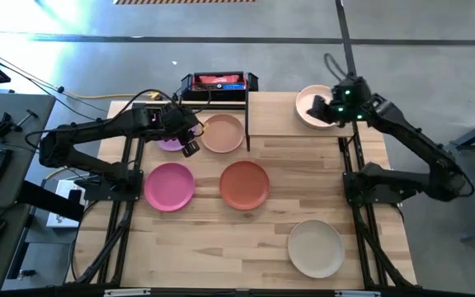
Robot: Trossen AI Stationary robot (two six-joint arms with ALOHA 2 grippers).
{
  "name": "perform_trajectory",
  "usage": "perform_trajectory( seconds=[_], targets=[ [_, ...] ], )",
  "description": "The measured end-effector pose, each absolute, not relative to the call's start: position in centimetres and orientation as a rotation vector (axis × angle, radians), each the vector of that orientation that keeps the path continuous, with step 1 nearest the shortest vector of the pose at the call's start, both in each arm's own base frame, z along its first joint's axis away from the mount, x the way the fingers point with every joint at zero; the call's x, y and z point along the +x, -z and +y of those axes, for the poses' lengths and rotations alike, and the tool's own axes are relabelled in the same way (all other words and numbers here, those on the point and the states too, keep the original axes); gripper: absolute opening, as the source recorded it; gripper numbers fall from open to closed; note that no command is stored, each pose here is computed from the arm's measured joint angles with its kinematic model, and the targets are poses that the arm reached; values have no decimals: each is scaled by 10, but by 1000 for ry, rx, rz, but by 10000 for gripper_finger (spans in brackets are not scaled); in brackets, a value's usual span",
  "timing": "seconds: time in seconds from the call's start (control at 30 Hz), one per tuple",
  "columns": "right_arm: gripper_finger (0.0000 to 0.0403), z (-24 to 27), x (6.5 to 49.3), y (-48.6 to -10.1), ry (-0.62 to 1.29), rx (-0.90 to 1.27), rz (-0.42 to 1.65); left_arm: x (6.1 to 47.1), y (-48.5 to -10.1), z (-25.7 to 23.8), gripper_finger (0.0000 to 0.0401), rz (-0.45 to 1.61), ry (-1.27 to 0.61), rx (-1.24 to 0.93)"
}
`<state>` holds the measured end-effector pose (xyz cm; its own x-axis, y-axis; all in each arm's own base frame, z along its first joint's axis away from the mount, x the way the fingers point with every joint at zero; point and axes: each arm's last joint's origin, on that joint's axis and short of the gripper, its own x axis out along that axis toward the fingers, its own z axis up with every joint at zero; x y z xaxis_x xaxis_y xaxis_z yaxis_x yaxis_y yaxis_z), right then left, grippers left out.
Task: Place and stack plates onto a shelf
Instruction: Stack the light orange plate on top of the light blue plate on the shelf, then stack the brown plate on top of the light orange plate on the shelf
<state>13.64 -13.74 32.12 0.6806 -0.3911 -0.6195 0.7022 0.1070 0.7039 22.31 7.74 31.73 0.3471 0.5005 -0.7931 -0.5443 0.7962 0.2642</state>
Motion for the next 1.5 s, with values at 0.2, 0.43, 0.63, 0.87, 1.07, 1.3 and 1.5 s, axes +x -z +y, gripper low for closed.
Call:
perform_trajectory(
  seconds=[0.2, 0.43, 0.63, 0.87, 1.07, 1.3, 1.5],
  targets=[
    [83, -138, 168, -305, 827, 1175, 418, 219, -317, 88, 117, 1011, -720, -72],
    [83, -145, 185, -284, 871, 1150, 524, 214, -317, 101, 117, 1011, -775, -103],
    [83, -150, 183, -280, 954, 1122, 536, 211, -317, 112, 117, 1004, -762, -139],
    [83, -155, 178, -280, 996, 1126, 523, 210, -319, 120, 117, 964, -783, -161],
    [83, -153, 176, -279, 998, 1118, 559, 210, -317, 125, 117, 969, -762, -195],
    [83, -147, 187, -292, 780, 1095, 480, 225, -299, 137, 117, 1029, -619, -213],
    [83, -130, 196, -306, 586, 1049, 439, 243, -274, 147, 117, 1164, -459, -44]
  ],
)
